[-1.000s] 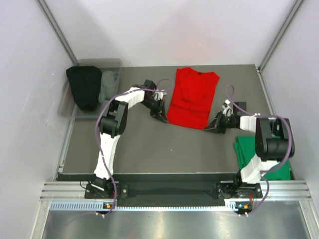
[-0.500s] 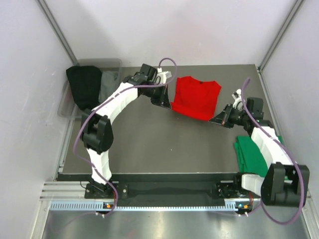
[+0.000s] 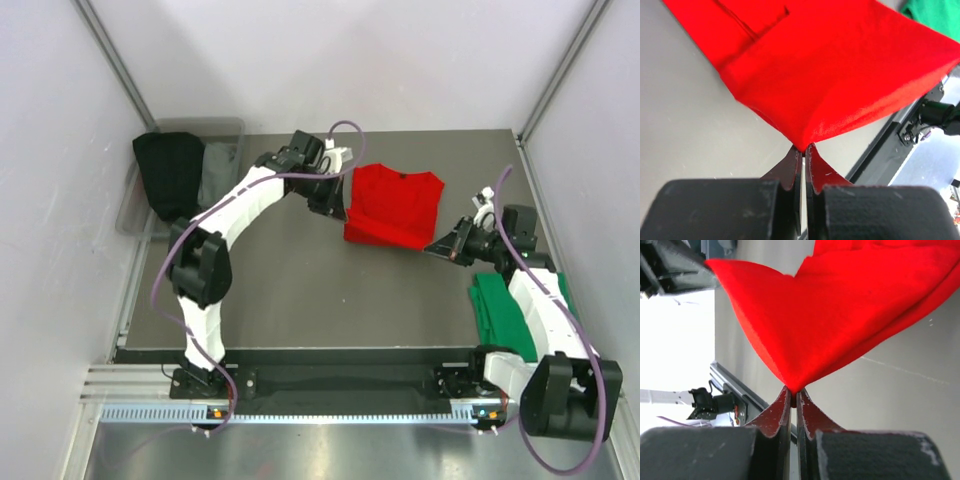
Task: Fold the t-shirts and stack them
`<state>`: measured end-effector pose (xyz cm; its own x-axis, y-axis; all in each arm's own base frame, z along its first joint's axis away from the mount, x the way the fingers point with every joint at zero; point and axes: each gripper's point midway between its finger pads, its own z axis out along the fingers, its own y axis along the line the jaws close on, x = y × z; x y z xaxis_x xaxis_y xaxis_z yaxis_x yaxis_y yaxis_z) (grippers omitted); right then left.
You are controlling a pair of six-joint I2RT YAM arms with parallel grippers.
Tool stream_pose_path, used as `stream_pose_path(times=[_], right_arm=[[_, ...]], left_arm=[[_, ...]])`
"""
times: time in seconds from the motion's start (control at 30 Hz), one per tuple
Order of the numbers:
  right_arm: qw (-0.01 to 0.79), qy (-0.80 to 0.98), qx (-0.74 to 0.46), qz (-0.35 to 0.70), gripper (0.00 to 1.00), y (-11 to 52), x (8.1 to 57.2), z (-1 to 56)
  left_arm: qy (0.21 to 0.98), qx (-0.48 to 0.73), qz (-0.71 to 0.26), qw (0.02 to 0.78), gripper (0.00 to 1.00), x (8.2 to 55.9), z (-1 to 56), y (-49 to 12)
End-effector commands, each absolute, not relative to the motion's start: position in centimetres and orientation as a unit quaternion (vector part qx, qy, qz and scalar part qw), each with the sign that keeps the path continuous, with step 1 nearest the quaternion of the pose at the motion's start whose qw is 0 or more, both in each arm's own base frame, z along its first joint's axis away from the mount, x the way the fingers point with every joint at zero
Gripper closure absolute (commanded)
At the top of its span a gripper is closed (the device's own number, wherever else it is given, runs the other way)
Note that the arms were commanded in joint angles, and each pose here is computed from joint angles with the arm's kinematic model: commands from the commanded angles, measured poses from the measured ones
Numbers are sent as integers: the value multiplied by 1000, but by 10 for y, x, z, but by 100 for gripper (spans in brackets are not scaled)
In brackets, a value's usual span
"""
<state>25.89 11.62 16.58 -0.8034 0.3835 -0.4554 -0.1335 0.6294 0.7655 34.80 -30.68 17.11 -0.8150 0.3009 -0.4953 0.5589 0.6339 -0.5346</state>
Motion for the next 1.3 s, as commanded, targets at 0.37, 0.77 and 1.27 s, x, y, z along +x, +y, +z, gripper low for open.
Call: stream_pose_path(times=[0.37, 0.77, 1.27], right_arm=[[391, 825, 81, 400, 100, 67, 367, 183], [417, 802, 102, 414, 100, 45, 475, 162], [448, 768, 41, 456, 36, 44, 538, 175]], left_arm=[[859, 260, -338, 282, 100, 472, 170, -340], [820, 242, -303, 422, 100, 569, 158, -349], [783, 214, -221, 540, 54, 622, 182, -337]])
